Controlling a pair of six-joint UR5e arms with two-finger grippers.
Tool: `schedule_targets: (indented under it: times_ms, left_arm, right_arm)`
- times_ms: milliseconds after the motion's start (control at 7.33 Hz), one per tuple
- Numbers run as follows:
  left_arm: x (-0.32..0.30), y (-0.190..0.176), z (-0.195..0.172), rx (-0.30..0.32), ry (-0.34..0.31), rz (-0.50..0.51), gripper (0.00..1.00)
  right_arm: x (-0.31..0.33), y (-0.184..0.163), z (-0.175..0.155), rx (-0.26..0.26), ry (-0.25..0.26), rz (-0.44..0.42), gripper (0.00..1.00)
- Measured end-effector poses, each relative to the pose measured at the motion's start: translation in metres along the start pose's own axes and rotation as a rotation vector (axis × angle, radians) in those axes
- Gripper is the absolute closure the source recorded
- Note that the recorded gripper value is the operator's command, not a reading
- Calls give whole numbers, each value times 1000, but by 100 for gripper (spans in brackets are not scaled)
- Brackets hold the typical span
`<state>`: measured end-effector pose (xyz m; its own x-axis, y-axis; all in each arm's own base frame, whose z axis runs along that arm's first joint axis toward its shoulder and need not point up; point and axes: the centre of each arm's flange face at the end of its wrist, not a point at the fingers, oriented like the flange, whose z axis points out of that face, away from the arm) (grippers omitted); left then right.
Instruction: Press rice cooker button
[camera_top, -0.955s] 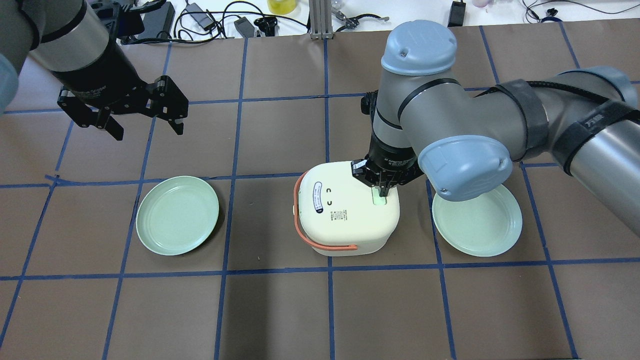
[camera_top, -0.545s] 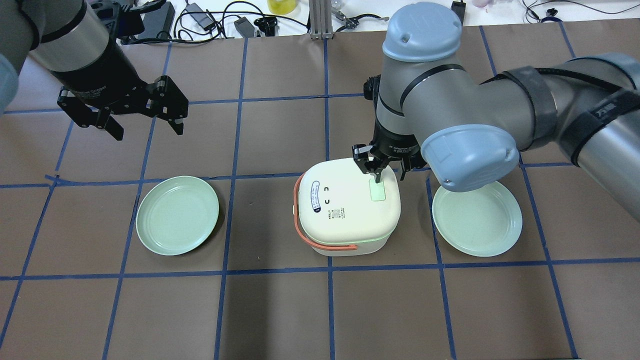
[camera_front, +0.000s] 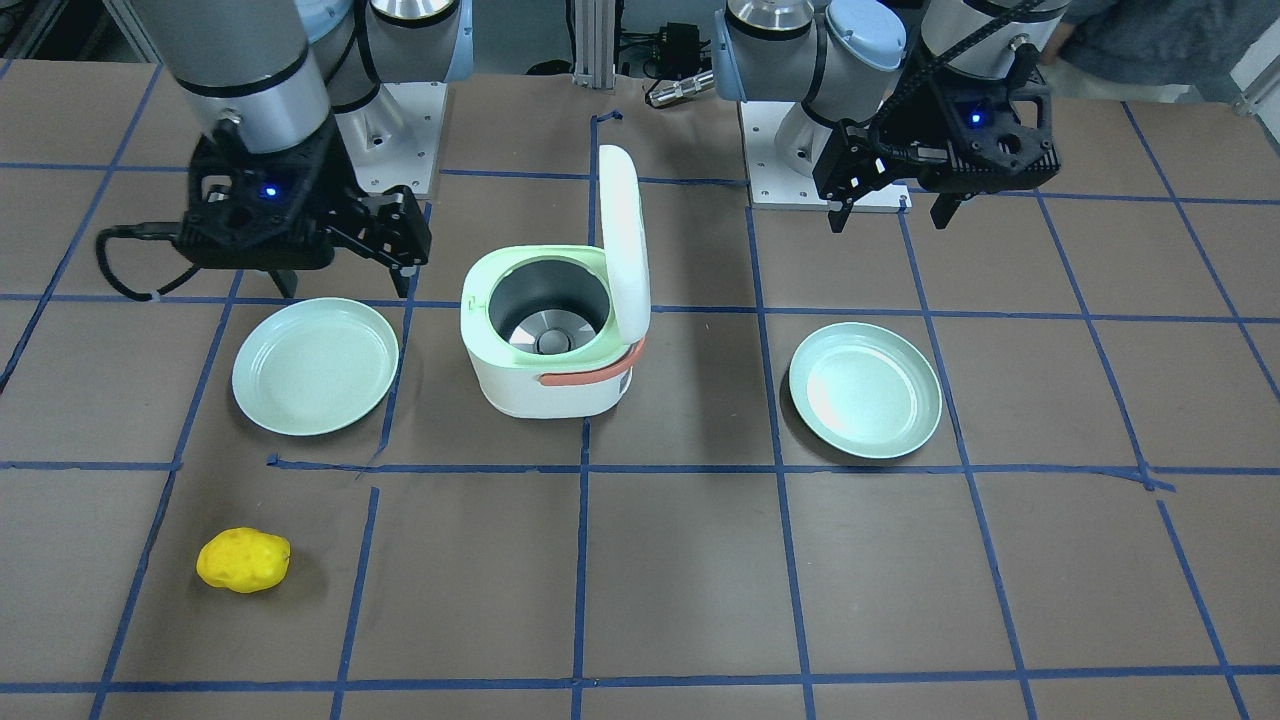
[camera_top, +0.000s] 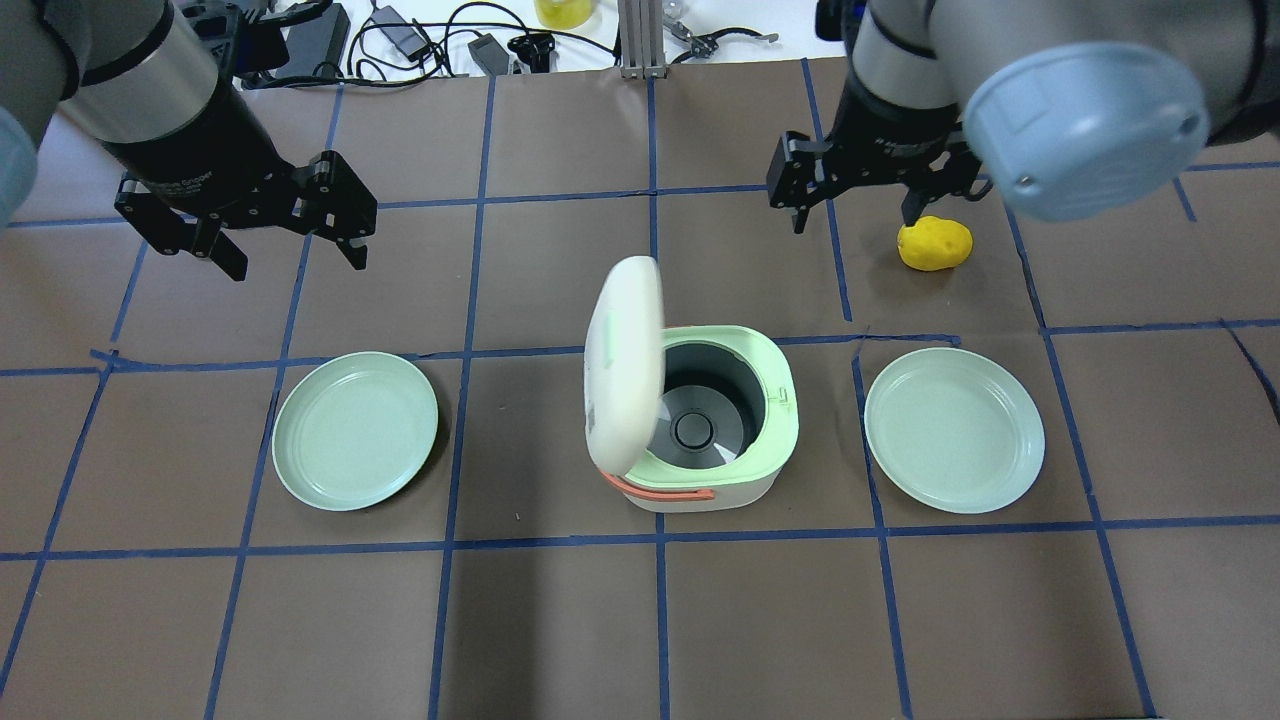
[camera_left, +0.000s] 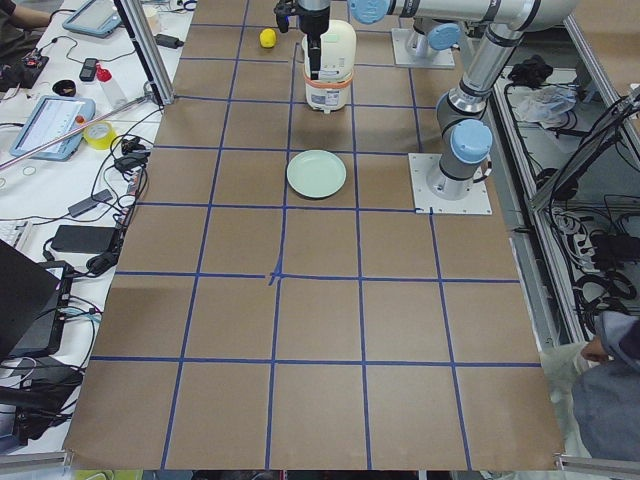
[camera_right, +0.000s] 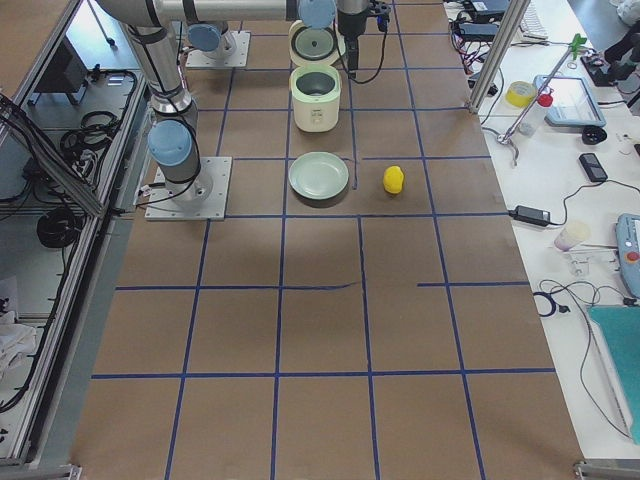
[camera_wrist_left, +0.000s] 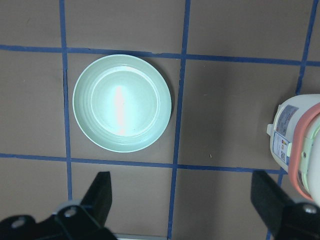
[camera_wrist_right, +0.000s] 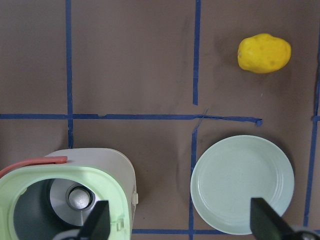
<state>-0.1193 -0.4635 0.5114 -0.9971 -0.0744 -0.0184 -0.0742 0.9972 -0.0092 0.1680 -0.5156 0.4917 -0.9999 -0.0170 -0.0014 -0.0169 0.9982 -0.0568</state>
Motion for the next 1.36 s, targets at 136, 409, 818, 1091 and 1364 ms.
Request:
schedule_targets:
  times_ms: [136,409,818,1091,1364]
  left_arm:
    - [0,0,0,0,0,0,0]
    - [0,0,0,0,0,0,0]
    - [0,0,0,0,0,0,0]
    - [0,0,0,0,0,0,0]
    - [0,0,0,0,0,0,0]
  right_arm:
    - [20,-7,-14,6,-8,13,0]
    - [47,-17,-34,37,-20,53,0]
    - [57,-18,-41,48,-11,69,0]
    - [57,-17,-39,42,-11,69,0]
    - [56,-16,-38,40,-14,69,0]
